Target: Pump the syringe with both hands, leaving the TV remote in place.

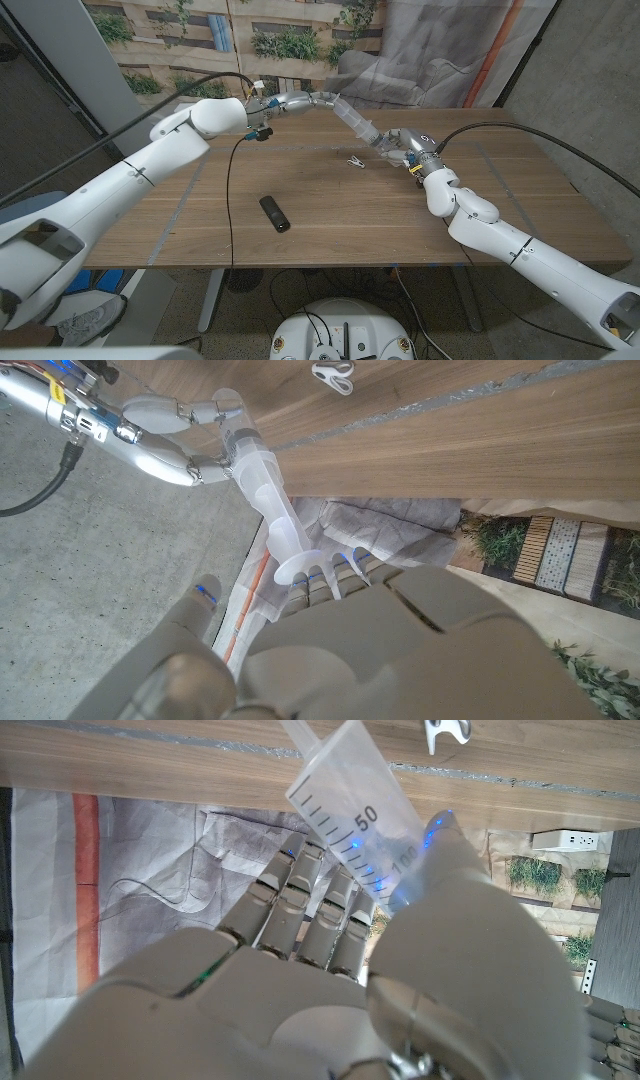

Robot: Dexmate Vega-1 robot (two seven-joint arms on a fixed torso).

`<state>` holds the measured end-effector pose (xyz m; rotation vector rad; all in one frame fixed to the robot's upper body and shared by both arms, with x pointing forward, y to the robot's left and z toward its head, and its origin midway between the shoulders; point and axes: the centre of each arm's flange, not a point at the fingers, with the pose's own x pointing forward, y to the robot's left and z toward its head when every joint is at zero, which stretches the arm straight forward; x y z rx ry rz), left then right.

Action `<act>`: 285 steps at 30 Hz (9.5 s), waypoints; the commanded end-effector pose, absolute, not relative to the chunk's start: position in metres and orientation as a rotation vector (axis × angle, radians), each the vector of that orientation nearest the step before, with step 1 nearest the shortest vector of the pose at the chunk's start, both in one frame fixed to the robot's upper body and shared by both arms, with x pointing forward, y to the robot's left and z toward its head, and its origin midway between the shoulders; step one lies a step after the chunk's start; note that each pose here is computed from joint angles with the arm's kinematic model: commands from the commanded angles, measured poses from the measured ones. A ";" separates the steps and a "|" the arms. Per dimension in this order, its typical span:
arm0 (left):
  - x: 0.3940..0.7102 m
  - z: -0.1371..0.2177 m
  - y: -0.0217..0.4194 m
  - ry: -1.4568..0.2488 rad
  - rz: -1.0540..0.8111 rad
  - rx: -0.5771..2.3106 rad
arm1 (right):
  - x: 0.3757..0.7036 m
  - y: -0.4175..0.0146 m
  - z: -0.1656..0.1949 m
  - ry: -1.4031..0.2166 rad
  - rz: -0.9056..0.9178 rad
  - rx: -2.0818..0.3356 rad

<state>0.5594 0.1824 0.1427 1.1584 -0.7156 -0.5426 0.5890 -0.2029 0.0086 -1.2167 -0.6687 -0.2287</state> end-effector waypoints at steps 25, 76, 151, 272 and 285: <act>0.562 0.138 0.173 -0.696 -0.587 1.160 | 0.591 -0.196 0.010 -0.687 -0.246 -1.187; 0.566 0.129 0.153 -0.663 -0.666 1.183 | 0.589 -0.191 0.014 -0.738 -0.268 -1.166; 0.572 0.137 0.150 -0.687 -0.587 1.229 | 0.591 -0.188 0.013 -0.742 -0.275 -1.042; 0.617 -0.008 0.286 -0.647 -0.010 0.075 | 0.621 -0.264 -0.003 -0.649 -0.042 -1.785; 0.630 -0.024 0.283 -0.631 -0.011 -0.013 | 0.632 -0.269 -0.006 -0.608 -0.008 -1.803</act>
